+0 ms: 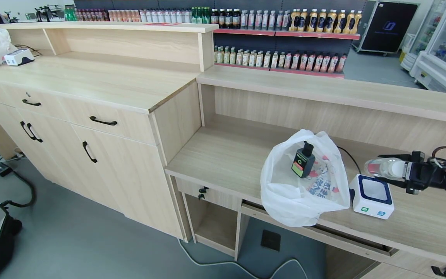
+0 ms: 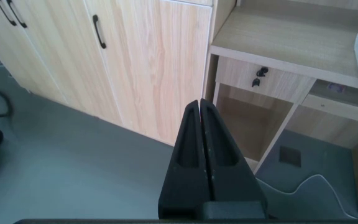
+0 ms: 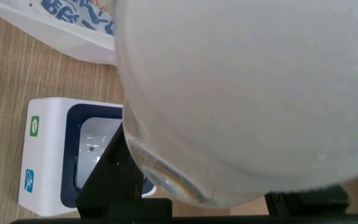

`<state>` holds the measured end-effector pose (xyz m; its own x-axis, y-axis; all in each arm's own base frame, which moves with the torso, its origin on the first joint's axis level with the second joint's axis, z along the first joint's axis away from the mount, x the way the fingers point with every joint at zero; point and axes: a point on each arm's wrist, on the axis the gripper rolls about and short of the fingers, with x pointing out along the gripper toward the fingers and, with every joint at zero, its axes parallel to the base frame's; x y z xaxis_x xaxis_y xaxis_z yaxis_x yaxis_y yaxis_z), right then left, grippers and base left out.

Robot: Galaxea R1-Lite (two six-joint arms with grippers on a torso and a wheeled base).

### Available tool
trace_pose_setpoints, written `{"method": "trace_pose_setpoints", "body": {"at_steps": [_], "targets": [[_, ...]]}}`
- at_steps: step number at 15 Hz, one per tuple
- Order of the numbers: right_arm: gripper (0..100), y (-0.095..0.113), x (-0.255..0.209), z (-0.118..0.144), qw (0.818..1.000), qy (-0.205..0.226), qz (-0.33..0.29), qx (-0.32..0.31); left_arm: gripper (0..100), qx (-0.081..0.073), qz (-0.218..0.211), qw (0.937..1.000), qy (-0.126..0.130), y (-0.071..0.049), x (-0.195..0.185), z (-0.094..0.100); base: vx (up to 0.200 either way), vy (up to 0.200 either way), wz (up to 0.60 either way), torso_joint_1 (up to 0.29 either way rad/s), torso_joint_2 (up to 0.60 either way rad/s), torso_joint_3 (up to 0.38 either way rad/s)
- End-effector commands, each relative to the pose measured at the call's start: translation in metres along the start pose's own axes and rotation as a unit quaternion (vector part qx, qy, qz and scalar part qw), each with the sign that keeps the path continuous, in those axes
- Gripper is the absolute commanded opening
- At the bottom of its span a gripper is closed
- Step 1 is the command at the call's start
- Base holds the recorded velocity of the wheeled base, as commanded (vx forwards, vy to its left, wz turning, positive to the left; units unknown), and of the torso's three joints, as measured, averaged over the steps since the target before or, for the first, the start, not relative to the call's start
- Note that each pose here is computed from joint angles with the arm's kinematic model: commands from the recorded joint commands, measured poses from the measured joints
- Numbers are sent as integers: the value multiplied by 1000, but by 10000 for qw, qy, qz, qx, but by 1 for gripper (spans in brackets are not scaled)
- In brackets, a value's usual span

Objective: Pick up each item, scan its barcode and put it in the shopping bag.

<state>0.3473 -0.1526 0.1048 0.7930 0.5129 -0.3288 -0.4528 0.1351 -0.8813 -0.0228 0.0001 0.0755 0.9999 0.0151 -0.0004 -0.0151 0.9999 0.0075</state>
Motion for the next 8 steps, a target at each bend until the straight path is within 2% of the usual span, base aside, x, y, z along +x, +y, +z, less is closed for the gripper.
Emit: {"method": "trace_pose_setpoints", "body": {"at_steps": [1, 8], "targets": [[0, 4, 1, -2, 10000, -4, 33, 59, 0, 1, 1, 10000, -2, 0, 0, 0, 0, 0, 0, 0, 0, 0], [0, 8, 6, -6, 9999, -22, 74, 120, 0, 1, 1, 10000, -2, 0, 0, 0, 0, 0, 0, 0, 0, 0]]}}
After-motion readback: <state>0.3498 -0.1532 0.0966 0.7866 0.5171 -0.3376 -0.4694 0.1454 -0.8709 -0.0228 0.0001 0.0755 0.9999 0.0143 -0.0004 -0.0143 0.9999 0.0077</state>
